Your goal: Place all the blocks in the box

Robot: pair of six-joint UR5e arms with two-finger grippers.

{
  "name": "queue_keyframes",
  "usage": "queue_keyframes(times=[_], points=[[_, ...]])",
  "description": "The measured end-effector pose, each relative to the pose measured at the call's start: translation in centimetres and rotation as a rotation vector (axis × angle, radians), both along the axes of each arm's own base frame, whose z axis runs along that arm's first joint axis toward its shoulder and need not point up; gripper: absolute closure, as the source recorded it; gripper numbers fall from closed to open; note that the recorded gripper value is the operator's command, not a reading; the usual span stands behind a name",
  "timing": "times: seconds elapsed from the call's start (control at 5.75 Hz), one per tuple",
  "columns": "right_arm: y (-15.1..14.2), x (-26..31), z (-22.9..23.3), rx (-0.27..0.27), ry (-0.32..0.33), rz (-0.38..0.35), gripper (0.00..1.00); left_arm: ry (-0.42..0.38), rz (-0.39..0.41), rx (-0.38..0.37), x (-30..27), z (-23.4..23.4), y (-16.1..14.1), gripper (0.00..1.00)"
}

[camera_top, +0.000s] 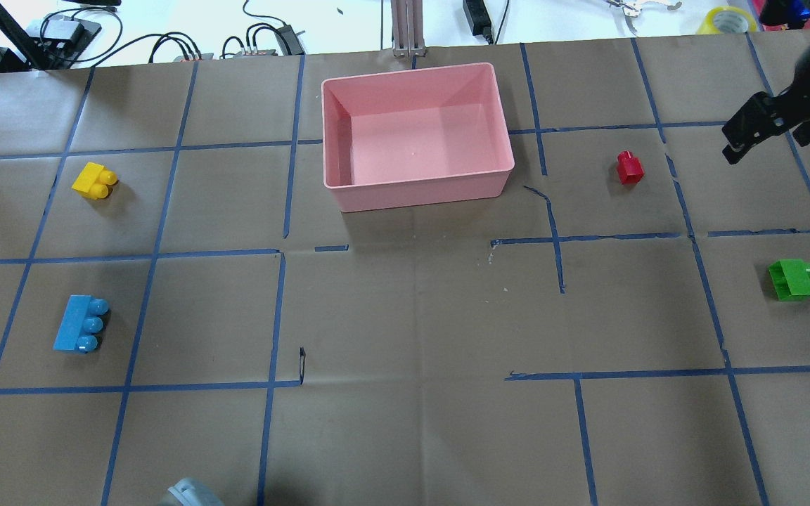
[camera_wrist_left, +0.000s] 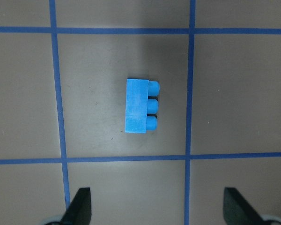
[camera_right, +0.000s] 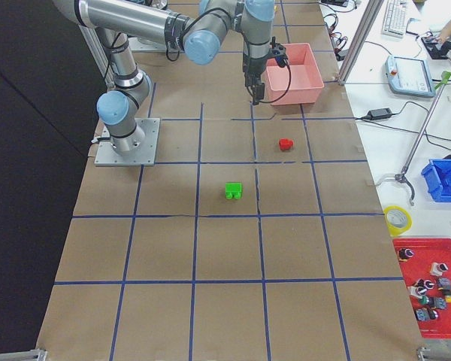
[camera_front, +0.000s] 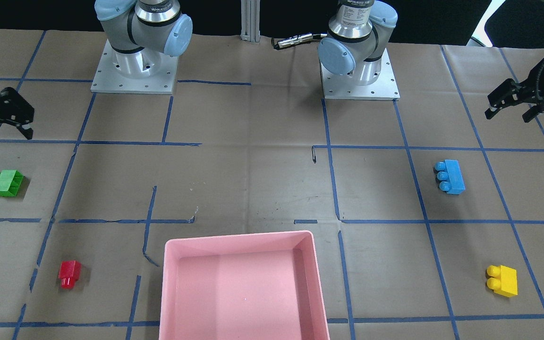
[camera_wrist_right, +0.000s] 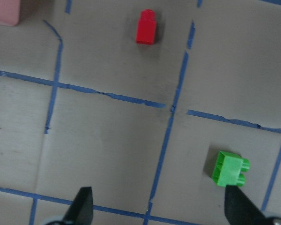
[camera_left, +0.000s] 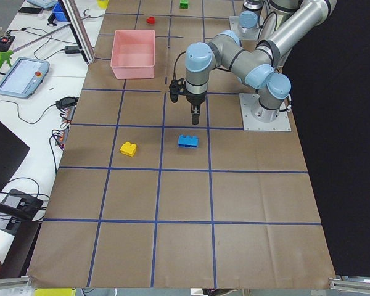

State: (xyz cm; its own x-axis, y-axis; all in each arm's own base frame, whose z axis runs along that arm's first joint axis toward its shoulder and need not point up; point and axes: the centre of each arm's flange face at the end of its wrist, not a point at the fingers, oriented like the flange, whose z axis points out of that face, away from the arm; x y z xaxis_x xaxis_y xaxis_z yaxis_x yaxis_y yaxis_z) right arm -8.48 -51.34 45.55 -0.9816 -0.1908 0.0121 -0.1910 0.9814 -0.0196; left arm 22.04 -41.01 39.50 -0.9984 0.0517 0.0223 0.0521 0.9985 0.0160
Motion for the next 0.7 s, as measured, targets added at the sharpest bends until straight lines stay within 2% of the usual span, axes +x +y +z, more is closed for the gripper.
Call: queue_keyframes(times=[0.35, 0.7], points=[[-1.1, -7.5, -5.6, -0.016, 0.011, -0.073, 0.0, -0.014, 0.019, -0.013, 1.9, -4.9, -2.1, 0.01], [-0.4, -11.3, -11.2, -0.013, 0.015, -0.132, 0.0, 0.022, 0.087, -0.016, 1.8, -9.0, -4.4, 0.01]])
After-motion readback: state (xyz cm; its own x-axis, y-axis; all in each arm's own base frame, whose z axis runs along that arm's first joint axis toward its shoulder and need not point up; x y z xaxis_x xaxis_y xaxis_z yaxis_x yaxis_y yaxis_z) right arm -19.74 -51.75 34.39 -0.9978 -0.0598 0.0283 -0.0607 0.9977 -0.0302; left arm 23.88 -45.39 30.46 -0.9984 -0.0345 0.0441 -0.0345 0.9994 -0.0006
